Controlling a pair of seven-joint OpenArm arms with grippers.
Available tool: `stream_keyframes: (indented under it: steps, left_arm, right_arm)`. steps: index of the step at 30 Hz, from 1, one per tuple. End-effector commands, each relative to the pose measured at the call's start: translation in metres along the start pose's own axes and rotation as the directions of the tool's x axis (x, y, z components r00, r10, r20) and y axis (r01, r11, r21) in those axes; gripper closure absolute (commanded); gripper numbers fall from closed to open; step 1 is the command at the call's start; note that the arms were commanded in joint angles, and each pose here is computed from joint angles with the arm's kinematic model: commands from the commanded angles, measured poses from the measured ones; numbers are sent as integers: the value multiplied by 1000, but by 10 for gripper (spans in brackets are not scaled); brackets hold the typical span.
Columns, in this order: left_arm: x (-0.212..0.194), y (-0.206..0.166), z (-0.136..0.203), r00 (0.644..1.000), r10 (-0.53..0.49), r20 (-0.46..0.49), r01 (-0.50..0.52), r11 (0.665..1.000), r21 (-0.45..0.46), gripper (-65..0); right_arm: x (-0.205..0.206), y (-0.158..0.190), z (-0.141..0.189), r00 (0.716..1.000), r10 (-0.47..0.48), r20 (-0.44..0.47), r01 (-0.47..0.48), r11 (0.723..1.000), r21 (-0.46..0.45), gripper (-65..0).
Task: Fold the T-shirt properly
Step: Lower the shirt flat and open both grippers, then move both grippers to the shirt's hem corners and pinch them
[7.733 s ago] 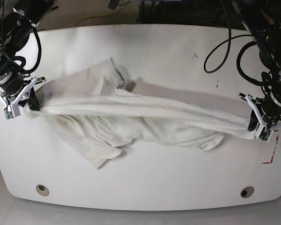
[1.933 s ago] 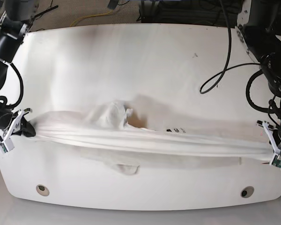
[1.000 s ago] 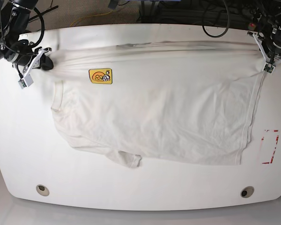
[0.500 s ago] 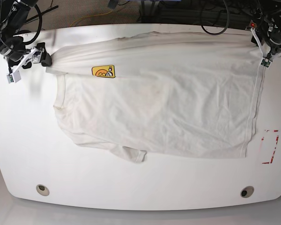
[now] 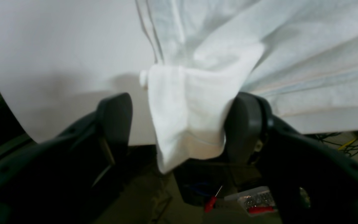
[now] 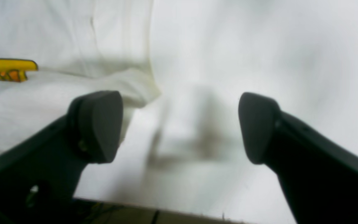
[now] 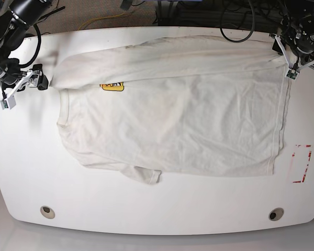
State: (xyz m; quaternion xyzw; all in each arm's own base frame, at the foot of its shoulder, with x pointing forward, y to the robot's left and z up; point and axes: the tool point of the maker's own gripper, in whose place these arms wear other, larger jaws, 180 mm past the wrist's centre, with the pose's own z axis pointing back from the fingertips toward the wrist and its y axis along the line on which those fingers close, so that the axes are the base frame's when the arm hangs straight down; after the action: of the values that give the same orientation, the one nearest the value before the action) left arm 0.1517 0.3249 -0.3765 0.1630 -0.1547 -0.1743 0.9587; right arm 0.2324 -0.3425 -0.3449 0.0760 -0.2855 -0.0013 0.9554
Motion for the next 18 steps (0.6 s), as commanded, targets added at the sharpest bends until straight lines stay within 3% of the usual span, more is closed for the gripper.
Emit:
stream_keyframes:
  steps: [1, 4, 8, 15, 18]
  left_arm:
    - [4, 10, 6, 1000, -7, 13, 6, 999, 35, -419]
    - [6, 10, 7, 1000, -6, 22, 5, 999, 38, -389]
    - [18, 10, 14, 998, 7, 67, -10, 999, 42, -350]
    - [45, 15, 25, 962, 139, 235, -132, 990, -43, -350]
    - [51, 22, 30, 961, 144, 235, -133, 989, -65, -350]
  right_arm:
    - [30, 3, 16, 990, -3, 138, -4, 999, 48, -563]
    - [37, 11, 18, 983, -19, 183, 1, 995, 99, -558]
    - [44, 11, 13, 982, -11, 189, -3, 997, 76, -558]
    - [69, 13, -18, 986, -15, 167, 6, 998, 57, -556]
    - [87, 12, -34, 983, -38, 179, 24, 997, 76, -555]
